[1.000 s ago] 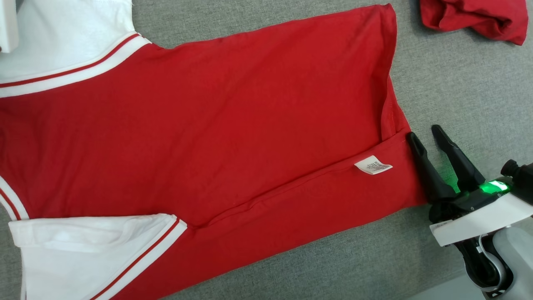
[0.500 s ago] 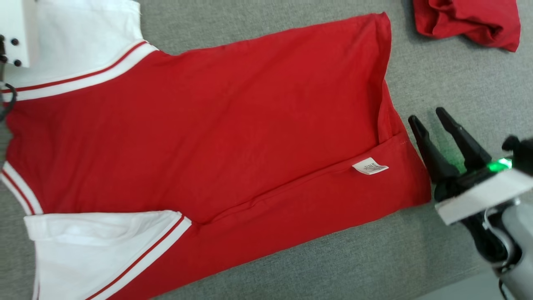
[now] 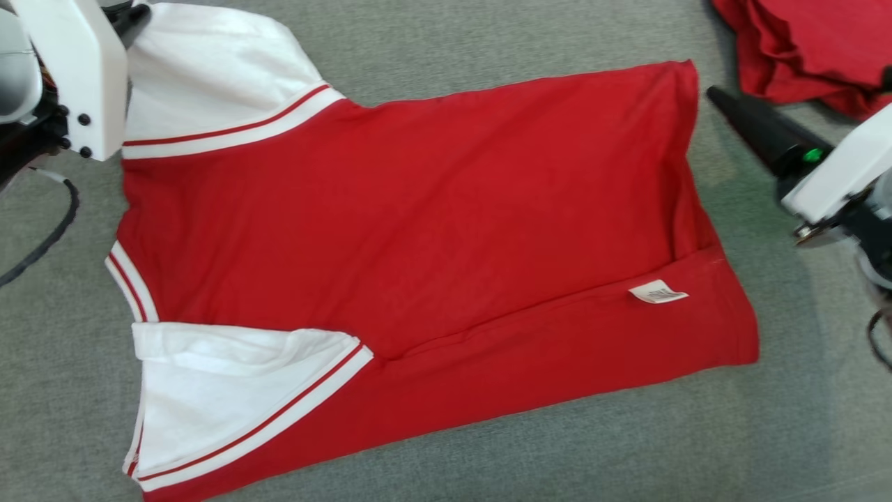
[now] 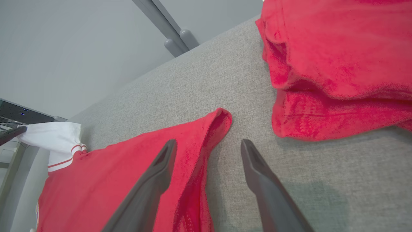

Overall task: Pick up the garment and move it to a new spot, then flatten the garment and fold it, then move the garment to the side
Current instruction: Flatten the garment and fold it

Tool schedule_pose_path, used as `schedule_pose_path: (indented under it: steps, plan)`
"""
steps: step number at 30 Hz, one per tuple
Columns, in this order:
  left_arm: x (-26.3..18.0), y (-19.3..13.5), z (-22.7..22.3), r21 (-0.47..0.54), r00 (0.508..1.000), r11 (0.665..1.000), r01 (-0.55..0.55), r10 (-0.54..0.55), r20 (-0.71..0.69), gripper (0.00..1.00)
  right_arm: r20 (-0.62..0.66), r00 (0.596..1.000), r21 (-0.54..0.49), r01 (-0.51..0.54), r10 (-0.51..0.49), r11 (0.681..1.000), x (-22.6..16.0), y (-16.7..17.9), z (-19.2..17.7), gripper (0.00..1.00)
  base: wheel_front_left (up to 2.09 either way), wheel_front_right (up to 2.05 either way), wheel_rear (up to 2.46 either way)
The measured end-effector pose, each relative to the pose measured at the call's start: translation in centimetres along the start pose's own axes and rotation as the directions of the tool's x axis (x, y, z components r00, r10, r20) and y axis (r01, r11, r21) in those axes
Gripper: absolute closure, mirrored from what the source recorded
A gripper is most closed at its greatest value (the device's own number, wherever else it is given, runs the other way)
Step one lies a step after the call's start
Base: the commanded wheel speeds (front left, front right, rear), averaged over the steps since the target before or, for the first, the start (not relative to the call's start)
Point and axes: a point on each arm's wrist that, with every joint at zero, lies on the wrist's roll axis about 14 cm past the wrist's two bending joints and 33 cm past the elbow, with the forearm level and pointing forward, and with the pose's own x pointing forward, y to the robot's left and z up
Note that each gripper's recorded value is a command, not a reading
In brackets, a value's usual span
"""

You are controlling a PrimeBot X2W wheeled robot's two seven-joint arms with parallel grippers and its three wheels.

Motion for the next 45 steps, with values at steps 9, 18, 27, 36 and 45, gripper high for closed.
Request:
schedule_pose_path:
  steps: [9, 18, 27, 36, 45]
  plan:
    - [-0.8, -0.3, -1.2, 0.005, 1.0, 1.0, 0.009, -0.009, 0.001, 1.0, -0.077, 0.994, 0.213, -0.062, 0.08, 0.975, 1.9, 0.0, 0.7, 0.0, 0.0, 0.0, 0.0]
    - [-1.3, -0.1, -1.9, 0.003, 1.0, 1.0, 0.004, -0.004, -0.002, 1.0, -0.108, 0.988, 0.32, -0.071, 0.111, 0.945, 3.4, -0.4, 0.4, 0.29, 0.0, 0.0, 0.0]
    - [-1.8, 0.2, -2.0, 0.0, 1.0, 1.0, -0.008, 0.008, 0.01, 1.0, -0.097, 0.988, 0.27, -0.092, 0.122, 0.959, 3.7, 0.6, 1.2, 1.0, 0.0, 0.0, 0.0]
    - [-3.6, 0.9, 1.6, -0.02, 0.984, 1.0, -0.02, 0.023, 0.178, 1.0, 0.041, 0.982, 0.253, -0.189, 0.185, 0.949, 2.8, 2.7, 5.0, 1.0, 0.0, 0.0, 0.0]
    - [-8.7, 0.2, 3.0, -0.121, 0.954, 0.992, 0.036, 0.002, 0.298, 1.0, 0.071, 0.972, 0.215, -0.234, 0.223, 0.948, -0.2, 3.7, 6.1, 1.0, 0.0, 0.0, 0.0]
